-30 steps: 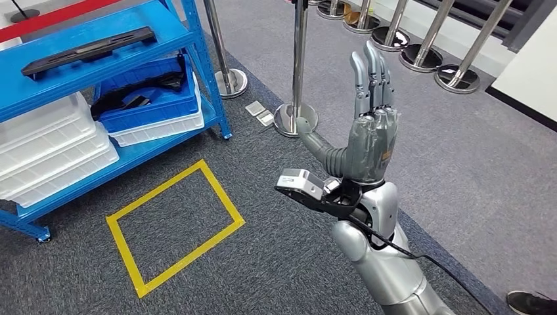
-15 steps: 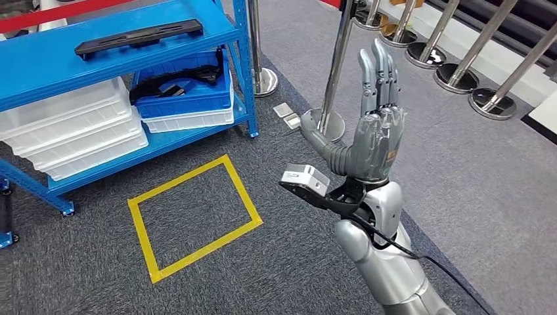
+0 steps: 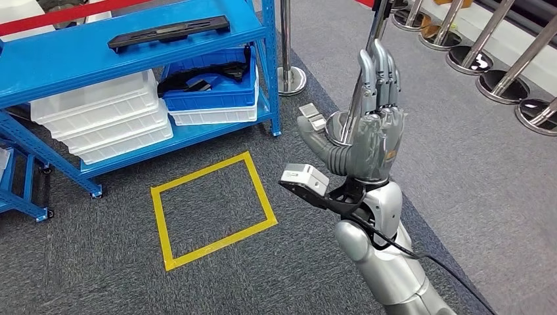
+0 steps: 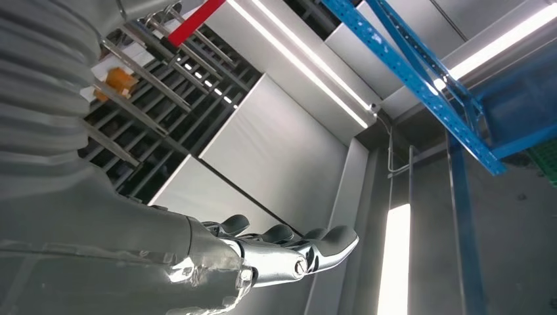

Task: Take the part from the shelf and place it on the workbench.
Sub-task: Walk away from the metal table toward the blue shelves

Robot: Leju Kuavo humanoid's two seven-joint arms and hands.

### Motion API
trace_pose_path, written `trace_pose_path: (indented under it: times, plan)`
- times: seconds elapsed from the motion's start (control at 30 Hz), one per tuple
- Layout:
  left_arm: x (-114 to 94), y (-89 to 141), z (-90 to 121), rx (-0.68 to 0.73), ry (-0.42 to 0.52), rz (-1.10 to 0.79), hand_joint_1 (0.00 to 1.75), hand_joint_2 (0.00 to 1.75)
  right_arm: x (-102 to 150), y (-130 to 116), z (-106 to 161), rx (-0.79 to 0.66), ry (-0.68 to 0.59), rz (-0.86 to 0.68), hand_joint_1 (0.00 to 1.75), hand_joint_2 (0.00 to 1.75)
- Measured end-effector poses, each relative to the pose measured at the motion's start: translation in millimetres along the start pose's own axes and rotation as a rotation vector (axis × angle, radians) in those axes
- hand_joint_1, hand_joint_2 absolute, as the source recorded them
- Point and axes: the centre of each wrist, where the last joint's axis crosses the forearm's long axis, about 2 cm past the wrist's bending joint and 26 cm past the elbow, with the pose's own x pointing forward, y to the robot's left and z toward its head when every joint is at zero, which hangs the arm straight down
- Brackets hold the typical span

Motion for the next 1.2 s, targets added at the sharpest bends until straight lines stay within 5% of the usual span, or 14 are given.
trace_pose_path:
  times: [0.7, 0.83, 1.2]
  plan:
    - [-0.5, 2.9, -1.1, -0.074, -0.019, 0.034, 0.00, 0.00, 0.0, -0.8, -1.9, -0.005, 0.006, 0.010, 0.00, 0.00]
    - [-0.5, 2.9, -1.1, -0.074, -0.017, 0.033, 0.00, 0.00, 0.2, -1.0, -2.0, -0.006, 0.005, 0.010, 0.00, 1.75]
    - [-1.1, 4.7, -1.2, -0.072, -0.016, 0.027, 0.00, 0.00, 0.3, -1.2, -2.0, -0.006, 0.003, 0.012, 0.00, 1.75]
